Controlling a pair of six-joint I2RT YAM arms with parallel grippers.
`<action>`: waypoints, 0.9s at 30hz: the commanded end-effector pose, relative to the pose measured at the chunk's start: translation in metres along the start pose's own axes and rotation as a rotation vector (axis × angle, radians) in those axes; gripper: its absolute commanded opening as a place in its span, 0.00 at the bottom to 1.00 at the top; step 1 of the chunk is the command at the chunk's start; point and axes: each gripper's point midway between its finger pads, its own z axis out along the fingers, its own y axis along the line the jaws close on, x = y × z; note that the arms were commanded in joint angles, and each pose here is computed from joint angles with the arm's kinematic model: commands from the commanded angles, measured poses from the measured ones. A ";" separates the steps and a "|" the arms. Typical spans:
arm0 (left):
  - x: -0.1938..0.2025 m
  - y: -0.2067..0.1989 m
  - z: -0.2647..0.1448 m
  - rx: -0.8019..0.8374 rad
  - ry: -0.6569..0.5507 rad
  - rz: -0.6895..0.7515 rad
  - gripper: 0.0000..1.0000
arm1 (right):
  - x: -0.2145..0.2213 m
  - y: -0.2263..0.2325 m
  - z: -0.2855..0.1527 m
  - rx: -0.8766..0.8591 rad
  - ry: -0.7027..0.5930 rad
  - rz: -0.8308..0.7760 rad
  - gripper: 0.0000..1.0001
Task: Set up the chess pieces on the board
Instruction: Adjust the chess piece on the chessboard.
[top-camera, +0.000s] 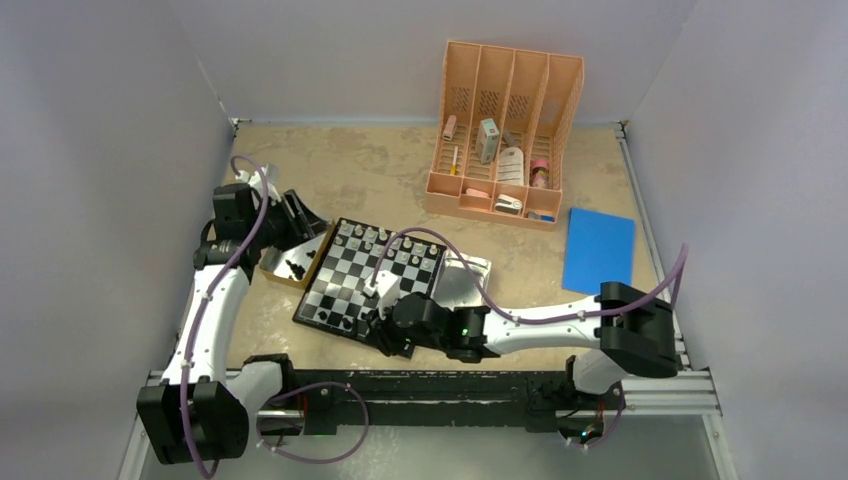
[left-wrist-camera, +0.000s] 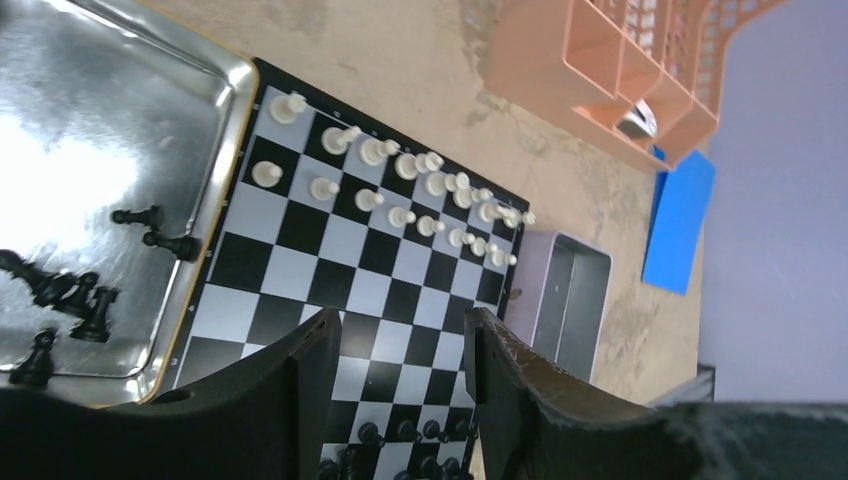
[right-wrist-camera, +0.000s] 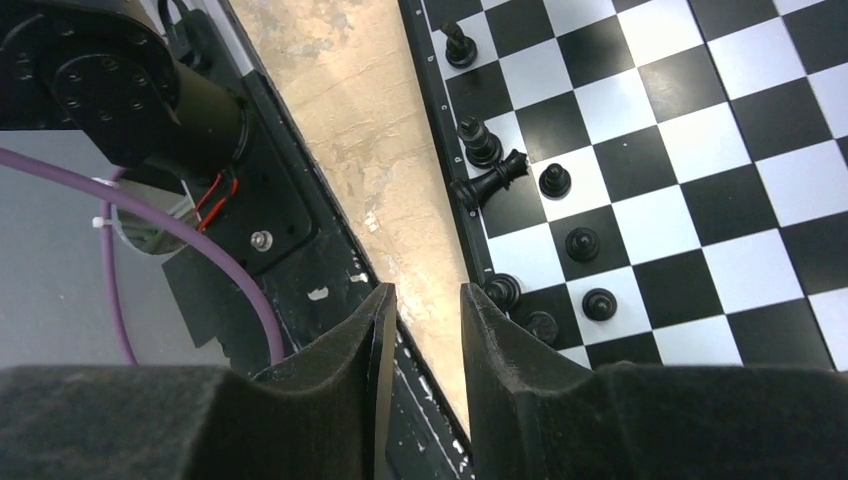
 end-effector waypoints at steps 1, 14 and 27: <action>0.003 -0.022 -0.004 0.172 0.024 0.159 0.48 | -0.012 0.005 0.013 0.027 -0.007 -0.029 0.33; 0.014 -0.004 -0.011 0.113 -0.047 0.235 0.48 | 0.011 -0.016 0.037 0.168 0.117 -0.094 0.29; 0.016 -0.003 -0.008 0.117 -0.036 0.237 0.48 | 0.026 -0.026 0.040 0.209 0.166 -0.113 0.27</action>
